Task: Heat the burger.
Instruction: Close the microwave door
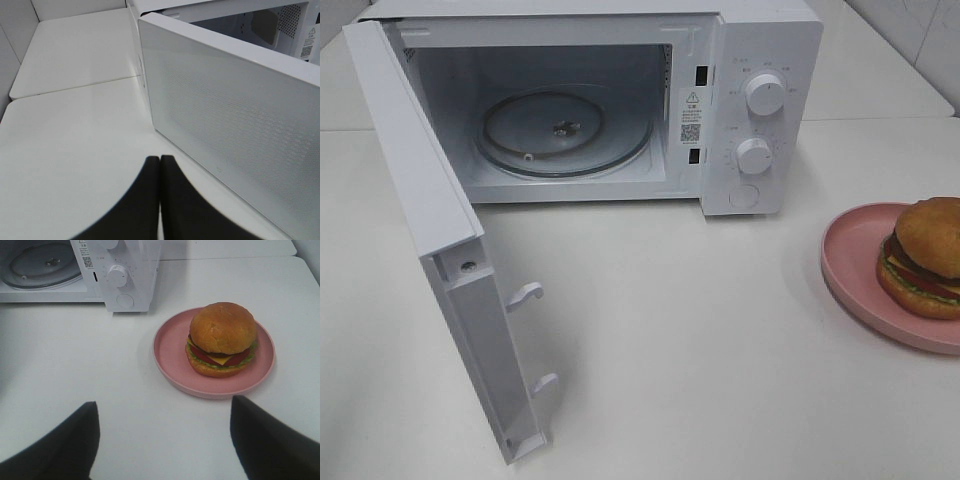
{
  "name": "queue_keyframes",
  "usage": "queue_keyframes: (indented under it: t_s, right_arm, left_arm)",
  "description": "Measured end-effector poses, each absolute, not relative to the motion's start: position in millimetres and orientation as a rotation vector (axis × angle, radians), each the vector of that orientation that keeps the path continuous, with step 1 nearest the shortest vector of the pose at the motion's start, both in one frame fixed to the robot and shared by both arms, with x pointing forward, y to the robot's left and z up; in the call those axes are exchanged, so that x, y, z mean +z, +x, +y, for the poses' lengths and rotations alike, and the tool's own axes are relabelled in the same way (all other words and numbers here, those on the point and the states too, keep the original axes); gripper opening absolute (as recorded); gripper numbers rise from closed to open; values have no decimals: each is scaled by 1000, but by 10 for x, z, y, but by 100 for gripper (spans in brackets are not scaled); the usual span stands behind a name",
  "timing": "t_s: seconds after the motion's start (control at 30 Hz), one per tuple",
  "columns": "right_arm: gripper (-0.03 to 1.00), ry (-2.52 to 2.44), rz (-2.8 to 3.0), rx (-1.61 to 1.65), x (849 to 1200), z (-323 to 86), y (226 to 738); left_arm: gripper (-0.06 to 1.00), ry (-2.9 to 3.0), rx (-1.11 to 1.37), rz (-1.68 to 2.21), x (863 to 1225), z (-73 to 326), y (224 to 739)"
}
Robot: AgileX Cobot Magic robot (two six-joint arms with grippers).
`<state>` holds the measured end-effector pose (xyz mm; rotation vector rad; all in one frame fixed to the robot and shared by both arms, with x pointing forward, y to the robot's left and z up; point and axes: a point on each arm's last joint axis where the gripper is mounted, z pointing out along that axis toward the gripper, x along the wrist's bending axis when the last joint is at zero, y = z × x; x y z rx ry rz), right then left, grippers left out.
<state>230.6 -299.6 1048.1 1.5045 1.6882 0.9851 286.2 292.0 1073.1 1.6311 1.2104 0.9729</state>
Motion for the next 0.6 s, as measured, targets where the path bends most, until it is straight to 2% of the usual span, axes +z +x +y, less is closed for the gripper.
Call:
queue_keyframes:
  t_s: [0.33, 0.6]
  right_arm:
    - [69, 1504, 1688, 985, 10481, -2996, 2306]
    - [69, 1504, 1688, 985, 10481, -2996, 2306]
  left_arm:
    - [0, 1706, 920, 1266, 10632, 2777, 3585]
    - [0, 1703, 914, 1272, 10398, 2654, 4203]
